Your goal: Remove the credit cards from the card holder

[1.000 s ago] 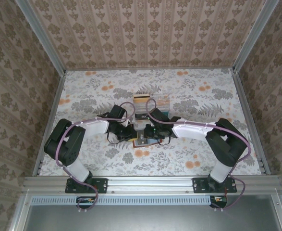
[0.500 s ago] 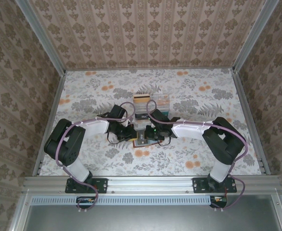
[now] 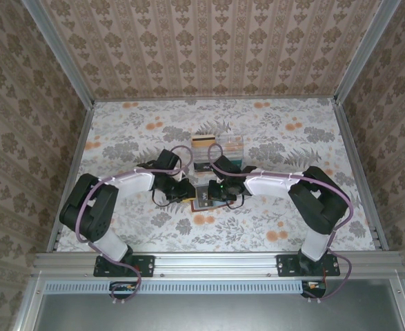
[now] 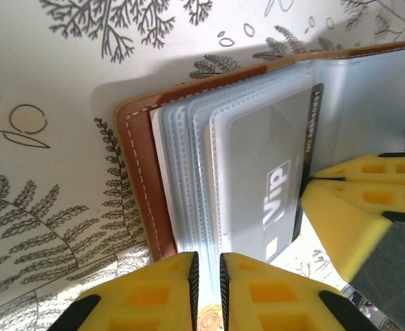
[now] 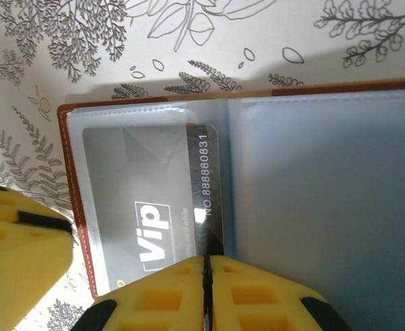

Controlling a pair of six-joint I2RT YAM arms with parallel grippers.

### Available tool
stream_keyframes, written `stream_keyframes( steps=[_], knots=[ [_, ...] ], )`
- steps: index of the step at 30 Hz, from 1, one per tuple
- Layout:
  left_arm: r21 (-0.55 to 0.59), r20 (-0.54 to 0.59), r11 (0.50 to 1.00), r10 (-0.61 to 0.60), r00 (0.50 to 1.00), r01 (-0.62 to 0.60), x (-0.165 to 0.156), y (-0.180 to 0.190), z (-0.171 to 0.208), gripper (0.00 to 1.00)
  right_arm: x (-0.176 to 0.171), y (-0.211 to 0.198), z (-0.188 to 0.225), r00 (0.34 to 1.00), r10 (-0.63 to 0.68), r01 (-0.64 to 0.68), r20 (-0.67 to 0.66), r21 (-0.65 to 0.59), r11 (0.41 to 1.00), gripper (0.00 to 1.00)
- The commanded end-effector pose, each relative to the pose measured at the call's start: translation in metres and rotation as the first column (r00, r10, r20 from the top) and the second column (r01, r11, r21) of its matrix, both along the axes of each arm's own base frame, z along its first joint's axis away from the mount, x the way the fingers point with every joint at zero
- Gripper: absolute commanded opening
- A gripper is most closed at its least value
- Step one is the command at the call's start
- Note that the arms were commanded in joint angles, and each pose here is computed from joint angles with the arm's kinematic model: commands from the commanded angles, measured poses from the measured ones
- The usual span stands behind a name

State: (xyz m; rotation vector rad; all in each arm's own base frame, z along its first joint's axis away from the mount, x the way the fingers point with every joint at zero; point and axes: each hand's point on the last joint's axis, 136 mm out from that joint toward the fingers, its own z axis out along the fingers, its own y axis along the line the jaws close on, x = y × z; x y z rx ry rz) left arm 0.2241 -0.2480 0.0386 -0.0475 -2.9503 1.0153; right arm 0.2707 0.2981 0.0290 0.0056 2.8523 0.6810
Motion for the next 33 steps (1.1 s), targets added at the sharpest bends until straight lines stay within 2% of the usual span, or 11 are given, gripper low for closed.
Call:
stream_keyframes(
  steps=[1, 8, 17, 26, 28, 33],
  knots=[
    [0.027, -0.004, 1.0, -0.014, 1.0, 0.014, -0.003, 0.006, -0.004, 0.18, -0.006, -0.01, -0.009, 1.0, 0.012, -0.013, -0.022, -0.077, 0.997, 0.12],
    [0.048, -0.046, 0.999, -0.008, 0.999, 0.011, -0.007, 0.007, -0.022, 0.16, -0.007, -0.011, -0.007, 1.0, 0.022, -0.024, -0.015, -0.111, 0.993, 0.12],
    [0.058, -0.017, 0.998, -0.009, 1.0, 0.01, -0.003, 0.009, -0.013, 0.15, -0.004, -0.015, 0.0, 0.999, 0.036, -0.034, 0.005, -0.158, 0.987, 0.13],
    [-0.067, 0.077, 0.998, -0.016, 0.997, 0.021, 0.013, -0.016, 0.035, 0.08, -0.001, -0.003, 0.013, 0.998, 0.05, -0.046, 0.028, -0.118, 0.992, 0.14],
    [-0.075, 0.074, 0.997, -0.026, 0.997, 0.031, 0.012, -0.021, 0.033, 0.07, -0.001, 0.0, 0.014, 0.998, 0.053, -0.05, 0.028, -0.106, 0.993, 0.17],
    [-0.076, 0.025, 0.996, -0.035, 0.999, 0.037, 0.007, -0.026, 0.015, 0.05, -0.002, 0.002, 0.013, 0.999, 0.047, -0.045, 0.023, -0.092, 0.995, 0.17]
  ],
)
